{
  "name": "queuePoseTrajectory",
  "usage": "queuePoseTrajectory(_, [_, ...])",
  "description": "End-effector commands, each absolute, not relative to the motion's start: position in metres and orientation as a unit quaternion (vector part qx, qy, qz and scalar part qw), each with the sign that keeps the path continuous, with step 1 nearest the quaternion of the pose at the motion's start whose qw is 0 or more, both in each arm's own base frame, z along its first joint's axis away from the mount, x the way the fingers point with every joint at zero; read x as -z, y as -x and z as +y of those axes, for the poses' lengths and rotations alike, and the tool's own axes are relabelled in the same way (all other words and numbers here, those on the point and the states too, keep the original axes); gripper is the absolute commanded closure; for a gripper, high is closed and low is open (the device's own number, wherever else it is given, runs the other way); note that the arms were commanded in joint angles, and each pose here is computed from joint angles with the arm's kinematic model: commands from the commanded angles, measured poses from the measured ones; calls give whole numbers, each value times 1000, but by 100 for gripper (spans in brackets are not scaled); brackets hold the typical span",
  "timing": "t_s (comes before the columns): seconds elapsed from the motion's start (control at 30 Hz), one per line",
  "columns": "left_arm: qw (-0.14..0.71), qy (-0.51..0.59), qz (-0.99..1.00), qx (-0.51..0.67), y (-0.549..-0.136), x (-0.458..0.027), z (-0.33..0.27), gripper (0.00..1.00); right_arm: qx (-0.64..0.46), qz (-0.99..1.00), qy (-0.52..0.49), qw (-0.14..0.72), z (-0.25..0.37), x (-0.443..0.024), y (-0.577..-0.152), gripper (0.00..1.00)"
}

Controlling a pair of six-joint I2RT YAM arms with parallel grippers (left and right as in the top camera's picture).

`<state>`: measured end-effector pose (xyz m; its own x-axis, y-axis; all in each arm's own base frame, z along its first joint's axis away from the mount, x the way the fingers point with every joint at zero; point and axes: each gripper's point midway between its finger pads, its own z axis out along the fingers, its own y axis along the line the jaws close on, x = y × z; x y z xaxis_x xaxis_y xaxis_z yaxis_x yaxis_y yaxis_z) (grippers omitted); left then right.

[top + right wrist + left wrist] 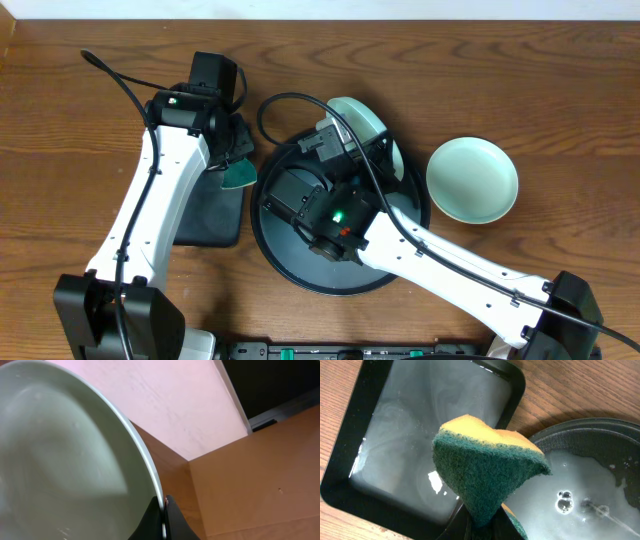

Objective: Clean dirty plates on tray and stack at the side
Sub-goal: 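Lift the mint-green plate with the right gripper and carry it right, then lower the plate onto the plate stack and release it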

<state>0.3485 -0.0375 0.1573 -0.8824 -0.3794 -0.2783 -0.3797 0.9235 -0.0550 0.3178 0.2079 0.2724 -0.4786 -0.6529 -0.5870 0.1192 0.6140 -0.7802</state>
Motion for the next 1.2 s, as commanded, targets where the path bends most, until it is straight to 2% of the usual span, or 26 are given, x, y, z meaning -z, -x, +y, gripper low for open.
queuePoseTrajectory(0.0, [136,194,971,-13,-347,-150,-33,92,403,746,144,511,201,-296,-314,99])
queuePoseTrajectory(0.13, [136,194,971,-13,-347,-150,-33,92,359,788,160,474,204,-272,-316,99])
queuePoseTrajectory(0.2, [136,194,971,-13,-347,-150,-33,92,301,844,167,411,200,-238,-321,99])
queuePoseTrajectory(0.4, [136,194,972,-13,-347,-150,-33,92,129,944,149,266,201,-176,-319,99])
queuePoseTrajectory(0.5, [136,194,971,-13,-347,-150,-33,92,4,970,141,200,208,-161,-324,99])
queuePoseTrajectory(0.67, [136,194,972,-13,-347,-150,-33,92,-127,973,111,156,196,-164,-338,99])
queuePoseTrajectory(0.9, [136,194,972,-13,-347,-150,-33,92,-157,977,-8,147,113,-172,-362,99])
queuePoseTrajectory(1.17, [136,194,971,-13,-347,-150,-33,92,-36,980,-152,120,-14,-154,-352,99])
